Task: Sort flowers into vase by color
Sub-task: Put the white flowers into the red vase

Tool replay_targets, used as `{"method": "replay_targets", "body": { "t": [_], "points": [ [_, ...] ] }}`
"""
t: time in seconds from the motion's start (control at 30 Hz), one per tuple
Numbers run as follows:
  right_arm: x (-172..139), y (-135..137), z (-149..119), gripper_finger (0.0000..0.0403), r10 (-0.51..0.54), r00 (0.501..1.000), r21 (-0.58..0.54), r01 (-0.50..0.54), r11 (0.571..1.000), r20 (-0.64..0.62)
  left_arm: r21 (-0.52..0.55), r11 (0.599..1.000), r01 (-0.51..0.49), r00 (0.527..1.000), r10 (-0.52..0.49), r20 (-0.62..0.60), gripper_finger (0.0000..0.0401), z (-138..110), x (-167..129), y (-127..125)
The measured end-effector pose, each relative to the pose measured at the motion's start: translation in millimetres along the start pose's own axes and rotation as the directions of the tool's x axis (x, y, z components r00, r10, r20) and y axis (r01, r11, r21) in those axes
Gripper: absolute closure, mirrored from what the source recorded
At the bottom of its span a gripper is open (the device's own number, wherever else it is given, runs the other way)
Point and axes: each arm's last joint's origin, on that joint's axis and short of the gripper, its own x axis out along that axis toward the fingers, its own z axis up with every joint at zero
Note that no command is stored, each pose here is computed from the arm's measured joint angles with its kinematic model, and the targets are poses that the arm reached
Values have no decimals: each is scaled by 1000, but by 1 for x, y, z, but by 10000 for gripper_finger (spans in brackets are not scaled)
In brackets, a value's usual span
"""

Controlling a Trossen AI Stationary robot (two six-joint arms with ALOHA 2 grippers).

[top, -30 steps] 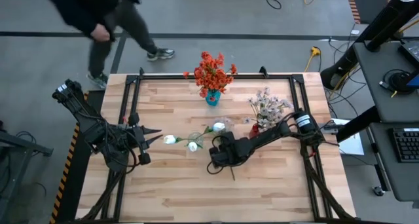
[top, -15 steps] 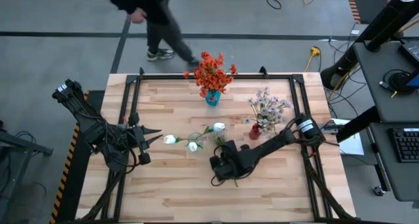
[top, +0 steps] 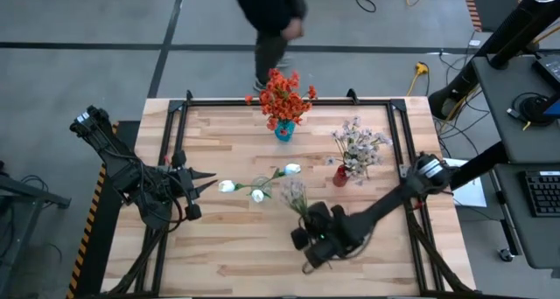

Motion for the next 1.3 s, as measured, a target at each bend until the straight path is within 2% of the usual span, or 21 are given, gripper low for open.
{"method": "replay_targets", "body": {
  "t": [0.17, 0.27, 0.33, 0.4, 0.47, 0.53, 0.67, 0.87, 1.0, 1.1, 1.23, 1.3],
  "points": [
    [-45, -2, -29, 381, 115, 992, -25, -114, 993, 41, 0, 1000, 0, 1000, 0, 0, 343, 0, 0, 0],
    [-78, -6, -53, 381, 243, 952, -47, -238, 970, 189, -1, 1000, 1, 1000, -1, 1, 343, 0, 0, 0],
    [-98, -11, -69, 381, 326, 885, -90, -314, 945, 332, -2, 1000, 1, 1000, -1, 1, 343, 0, 0, 0],
    [-110, -15, -81, 381, 381, 795, -142, -358, 923, 472, -9, 1000, 3, 1000, -3, 4, 343, 1, 0, -1],
    [-114, -15, -88, 381, 402, 701, -207, -350, 914, 589, -19, 1000, 1, 1000, -1, 14, 343, 2, 0, -1],
    [-113, -15, -88, 381, 395, 629, -255, -304, 918, 670, -21, 1000, -7, 999, 8, 34, 343, 4, 0, -2],
    [-95, -6, -69, 381, 329, 615, -304, -149, 941, 717, -18, 1000, 2, 999, -1, 54, 343, 7, 0, -4],
    [-76, 2, -14, 381, 197, 606, -278, 43, 960, 771, -5, 1000, 3, 998, -2, 56, 343, 8, 0, -4],
    [-88, -1, 21, 381, 146, 598, -266, 118, 957, 788, 6, 1000, 2, 998, -2, 56, 343, 8, 0, -4],
    [-106, -7, 44, 381, 129, 596, -293, 187, 937, 792, 6, 1000, 2, 998, -3, 56, 343, 8, 0, -4],
    [-138, -21, 74, 381, 120, 596, -287, 193, 938, 794, 18, 999, 42, 999, -42, 28, 343, 5, 1, -7],
    [-151, -28, 85, 381, 144, 635, -330, 184, 926, 759, 33, 994, 107, 994, -107, -18, 343, 1, 3, -11]
  ]
}}
